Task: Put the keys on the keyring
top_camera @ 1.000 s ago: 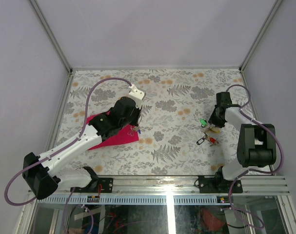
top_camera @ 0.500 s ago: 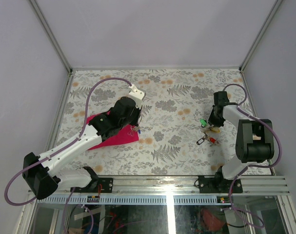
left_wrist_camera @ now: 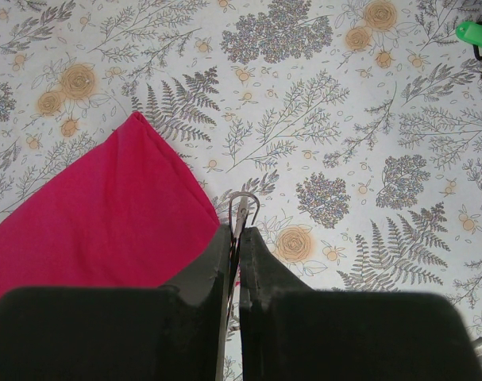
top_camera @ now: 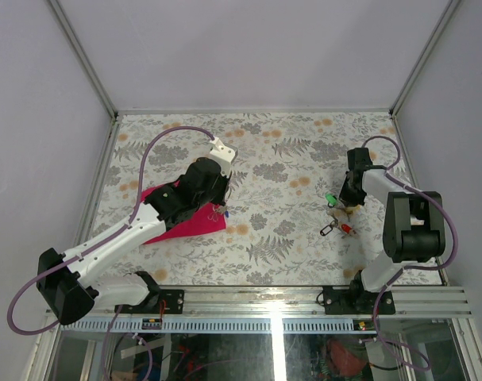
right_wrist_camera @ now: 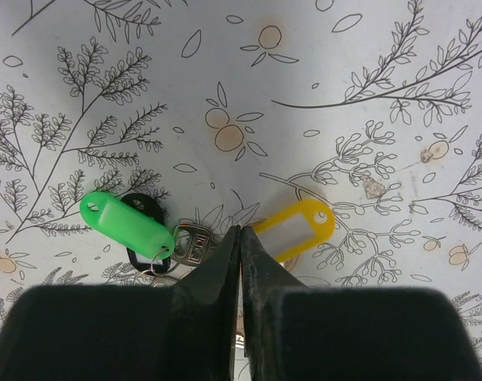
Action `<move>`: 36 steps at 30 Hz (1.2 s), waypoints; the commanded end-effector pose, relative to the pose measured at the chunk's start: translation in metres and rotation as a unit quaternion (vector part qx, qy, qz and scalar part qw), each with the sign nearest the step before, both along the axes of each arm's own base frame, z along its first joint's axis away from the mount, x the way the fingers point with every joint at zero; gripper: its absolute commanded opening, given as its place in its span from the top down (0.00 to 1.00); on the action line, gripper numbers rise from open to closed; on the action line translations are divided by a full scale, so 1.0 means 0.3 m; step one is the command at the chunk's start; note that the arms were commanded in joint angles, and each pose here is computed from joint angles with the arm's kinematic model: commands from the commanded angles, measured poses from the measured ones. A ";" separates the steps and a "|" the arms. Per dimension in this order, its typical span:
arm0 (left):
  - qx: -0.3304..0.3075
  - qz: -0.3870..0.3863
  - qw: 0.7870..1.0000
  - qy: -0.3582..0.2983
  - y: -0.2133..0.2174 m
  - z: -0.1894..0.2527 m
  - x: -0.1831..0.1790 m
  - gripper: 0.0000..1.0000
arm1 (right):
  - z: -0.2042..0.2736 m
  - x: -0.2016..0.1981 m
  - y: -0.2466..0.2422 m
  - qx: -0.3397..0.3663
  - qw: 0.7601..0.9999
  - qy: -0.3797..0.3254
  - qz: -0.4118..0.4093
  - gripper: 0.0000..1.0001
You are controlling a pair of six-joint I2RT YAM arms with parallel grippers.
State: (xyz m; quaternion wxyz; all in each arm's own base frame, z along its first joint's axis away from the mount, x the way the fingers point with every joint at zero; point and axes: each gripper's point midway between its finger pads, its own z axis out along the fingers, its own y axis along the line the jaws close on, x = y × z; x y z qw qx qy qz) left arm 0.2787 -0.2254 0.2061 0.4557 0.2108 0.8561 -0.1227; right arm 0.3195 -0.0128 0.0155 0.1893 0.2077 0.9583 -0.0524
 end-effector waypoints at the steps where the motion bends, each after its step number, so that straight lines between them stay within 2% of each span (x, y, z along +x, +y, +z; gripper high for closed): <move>1: -0.011 0.003 1.000 -0.025 -0.006 0.043 0.029 1.00 | 0.089 0.036 -0.008 -0.016 0.999 -0.034 0.007 1.00; 12: -0.043 0.016 0.997 -0.057 0.019 0.109 0.026 1.00 | 0.353 0.057 0.047 0.015 0.983 -0.175 0.059 1.00; 14: -0.047 0.018 0.997 -0.062 0.023 0.117 0.025 1.00 | 0.373 0.046 0.047 0.014 0.981 -0.183 0.064 1.00; 16: -0.049 0.017 0.997 -0.062 0.022 0.120 0.023 1.00 | 0.368 0.033 0.041 0.006 0.983 -0.169 0.074 0.99; 19: -0.046 0.014 0.997 -0.058 0.018 0.113 0.023 1.00 | 0.320 0.004 0.021 -0.011 0.990 -0.108 0.089 0.74; 22: -0.045 0.013 0.997 -0.056 0.017 0.110 0.024 1.00 | 0.253 -0.019 0.020 -0.016 0.993 -0.053 0.108 0.64; 28: -0.040 0.012 0.998 -0.053 0.016 0.103 0.023 1.00 | 0.157 -0.018 0.035 -0.052 0.990 0.022 0.130 0.61; 36: -0.036 0.013 0.998 -0.050 0.017 0.094 0.026 1.00 | 0.094 -0.018 0.019 -0.066 0.989 0.046 0.121 0.61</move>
